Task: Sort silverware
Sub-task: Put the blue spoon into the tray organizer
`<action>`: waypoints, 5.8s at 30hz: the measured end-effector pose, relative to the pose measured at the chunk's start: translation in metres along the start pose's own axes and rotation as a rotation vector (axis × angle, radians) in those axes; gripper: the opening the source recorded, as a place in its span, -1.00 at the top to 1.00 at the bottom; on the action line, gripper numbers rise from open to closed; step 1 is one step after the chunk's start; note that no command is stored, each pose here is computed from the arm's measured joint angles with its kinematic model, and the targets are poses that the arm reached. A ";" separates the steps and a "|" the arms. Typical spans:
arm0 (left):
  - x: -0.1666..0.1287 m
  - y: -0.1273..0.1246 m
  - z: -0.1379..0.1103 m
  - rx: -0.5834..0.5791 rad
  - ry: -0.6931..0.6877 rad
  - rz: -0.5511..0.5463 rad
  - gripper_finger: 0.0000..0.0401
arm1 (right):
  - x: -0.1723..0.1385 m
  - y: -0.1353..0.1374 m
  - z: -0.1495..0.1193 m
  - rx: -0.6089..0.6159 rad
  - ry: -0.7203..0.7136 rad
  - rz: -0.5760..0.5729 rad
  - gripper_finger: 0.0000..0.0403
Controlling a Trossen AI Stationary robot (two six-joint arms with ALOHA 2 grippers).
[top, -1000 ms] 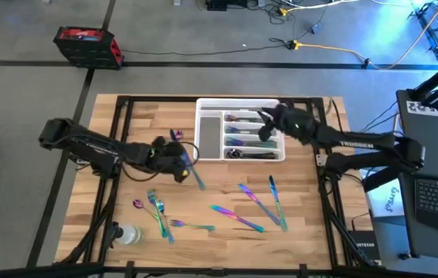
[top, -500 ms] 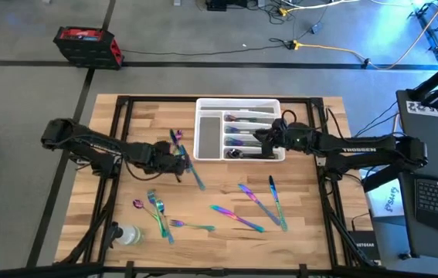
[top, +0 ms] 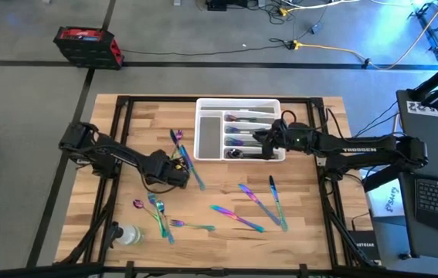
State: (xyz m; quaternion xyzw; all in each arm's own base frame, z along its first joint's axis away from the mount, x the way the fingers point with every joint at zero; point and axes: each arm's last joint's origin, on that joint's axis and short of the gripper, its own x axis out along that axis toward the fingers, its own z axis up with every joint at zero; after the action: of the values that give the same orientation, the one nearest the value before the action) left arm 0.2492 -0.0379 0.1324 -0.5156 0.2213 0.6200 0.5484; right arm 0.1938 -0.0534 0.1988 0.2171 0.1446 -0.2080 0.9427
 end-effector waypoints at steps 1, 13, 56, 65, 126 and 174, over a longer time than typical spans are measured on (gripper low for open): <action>0.002 0.001 -0.002 -0.001 -0.003 0.004 -0.05 | 0.000 0.000 0.000 0.000 0.003 0.006 0.63; -0.002 0.001 -0.008 0.046 -0.059 0.089 0.70 | 0.000 0.000 -0.004 -0.003 0.055 0.031 0.63; -0.084 -0.117 0.007 -0.167 -0.330 -0.683 1.00 | 0.030 0.030 -0.002 -0.035 -0.024 0.342 0.63; -0.071 -0.149 0.042 -0.034 -0.340 -0.716 1.00 | 0.052 0.051 0.025 0.152 -0.076 0.286 0.63; -0.055 -0.167 0.077 0.213 -0.238 -0.767 1.00 | 0.121 0.037 0.025 0.405 0.006 0.162 0.89; -0.050 -0.161 0.073 0.273 -0.227 -0.693 1.00 | 0.117 0.037 0.023 0.360 0.075 0.206 0.74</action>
State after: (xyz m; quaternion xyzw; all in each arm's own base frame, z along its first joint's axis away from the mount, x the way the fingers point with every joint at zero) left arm 0.3596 0.0495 0.2502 -0.4101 0.0523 0.4160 0.8100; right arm 0.3170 -0.0720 0.1889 0.4031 0.1172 -0.1246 0.8990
